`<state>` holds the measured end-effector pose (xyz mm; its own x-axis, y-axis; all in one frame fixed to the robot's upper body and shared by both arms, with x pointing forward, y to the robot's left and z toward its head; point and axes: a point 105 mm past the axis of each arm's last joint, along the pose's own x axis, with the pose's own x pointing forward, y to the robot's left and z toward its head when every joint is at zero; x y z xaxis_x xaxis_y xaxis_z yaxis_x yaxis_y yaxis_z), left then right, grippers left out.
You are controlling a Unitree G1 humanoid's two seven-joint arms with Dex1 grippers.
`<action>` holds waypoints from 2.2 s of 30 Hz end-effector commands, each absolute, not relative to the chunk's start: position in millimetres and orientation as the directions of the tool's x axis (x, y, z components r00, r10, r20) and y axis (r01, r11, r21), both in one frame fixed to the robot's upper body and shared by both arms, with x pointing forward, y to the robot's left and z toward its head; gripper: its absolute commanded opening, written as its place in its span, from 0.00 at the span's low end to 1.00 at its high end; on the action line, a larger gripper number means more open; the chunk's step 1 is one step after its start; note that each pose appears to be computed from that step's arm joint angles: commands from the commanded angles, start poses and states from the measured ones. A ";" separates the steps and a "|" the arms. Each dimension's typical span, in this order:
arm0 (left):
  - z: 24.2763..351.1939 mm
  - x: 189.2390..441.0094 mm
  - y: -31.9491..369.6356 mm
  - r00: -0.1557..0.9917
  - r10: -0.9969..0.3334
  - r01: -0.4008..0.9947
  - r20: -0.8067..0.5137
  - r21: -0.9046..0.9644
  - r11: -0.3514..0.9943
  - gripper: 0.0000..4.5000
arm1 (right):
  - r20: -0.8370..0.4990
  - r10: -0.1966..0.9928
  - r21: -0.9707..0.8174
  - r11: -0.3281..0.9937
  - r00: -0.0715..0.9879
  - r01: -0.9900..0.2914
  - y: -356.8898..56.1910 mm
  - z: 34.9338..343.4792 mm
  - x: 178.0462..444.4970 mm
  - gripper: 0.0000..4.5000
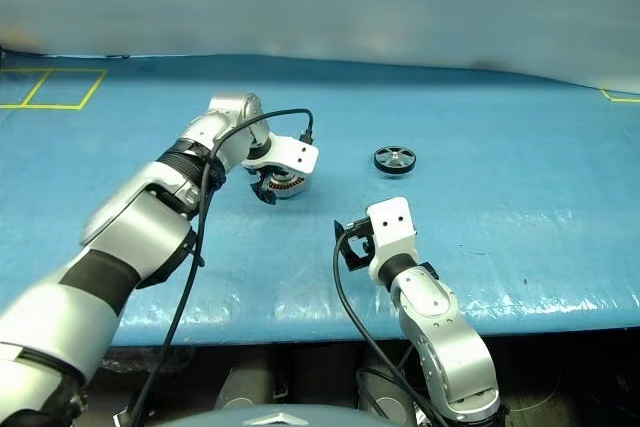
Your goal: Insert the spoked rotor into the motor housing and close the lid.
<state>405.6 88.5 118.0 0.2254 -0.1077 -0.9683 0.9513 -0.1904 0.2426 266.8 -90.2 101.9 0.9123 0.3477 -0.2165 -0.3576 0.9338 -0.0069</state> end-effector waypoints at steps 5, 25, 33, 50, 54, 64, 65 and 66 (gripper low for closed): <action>129.0 408.4 85.0 0.259 -0.101 0.938 -0.961 0.275 -0.210 1.00 | -0.176 0.343 -0.008 0.937 0.923 -0.350 -89.8 111.1 268.2 1.00; 104.6 410.0 62.0 0.316 -0.143 0.919 -0.938 0.340 -0.200 0.58 | -0.155 0.311 0.007 0.950 0.938 -0.314 -91.1 112.2 268.3 1.00; 111.4 410.3 59.9 0.328 -0.172 0.894 -0.929 0.364 -0.261 0.48 | -0.151 0.291 0.006 0.956 0.945 -0.293 -95.2 112.2 269.2 1.00; 103.7 335.5 67.5 0.214 -0.290 0.726 -0.933 0.351 -0.591 0.48 | -0.136 0.290 0.030 0.957 0.947 -0.289 -90.8 111.2 273.0 1.00; 101.3 327.4 69.9 0.203 -0.296 0.715 -0.933 0.348 -0.606 0.48 | -0.141 0.287 0.037 0.958 0.947 -0.285 -90.7 108.7 271.7 1.00; 96.0 319.6 65.8 0.163 -0.310 0.685 -0.937 0.334 -0.648 0.48 | -0.143 0.278 0.037 0.961 0.950 -0.276 -93.0 107.9 271.7 1.00; 96.0 319.0 66.2 0.159 -0.309 0.683 -0.938 0.330 -0.652 0.48 | -0.144 0.277 0.037 0.961 0.950 -0.275 -93.2 107.8 271.5 1.00; 96.0 318.4 66.8 0.156 -0.304 0.676 -0.940 0.326 -0.661 0.48 | -0.144 0.276 0.037 0.961 0.950 -0.274 -93.2 107.5 271.5 1.00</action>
<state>323.2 71.7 91.5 0.1683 -0.2815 -0.9447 0.7065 -0.6339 0.3147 270.9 -91.7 96.1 0.9381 0.2853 -0.1964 -0.2831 0.9583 0.0396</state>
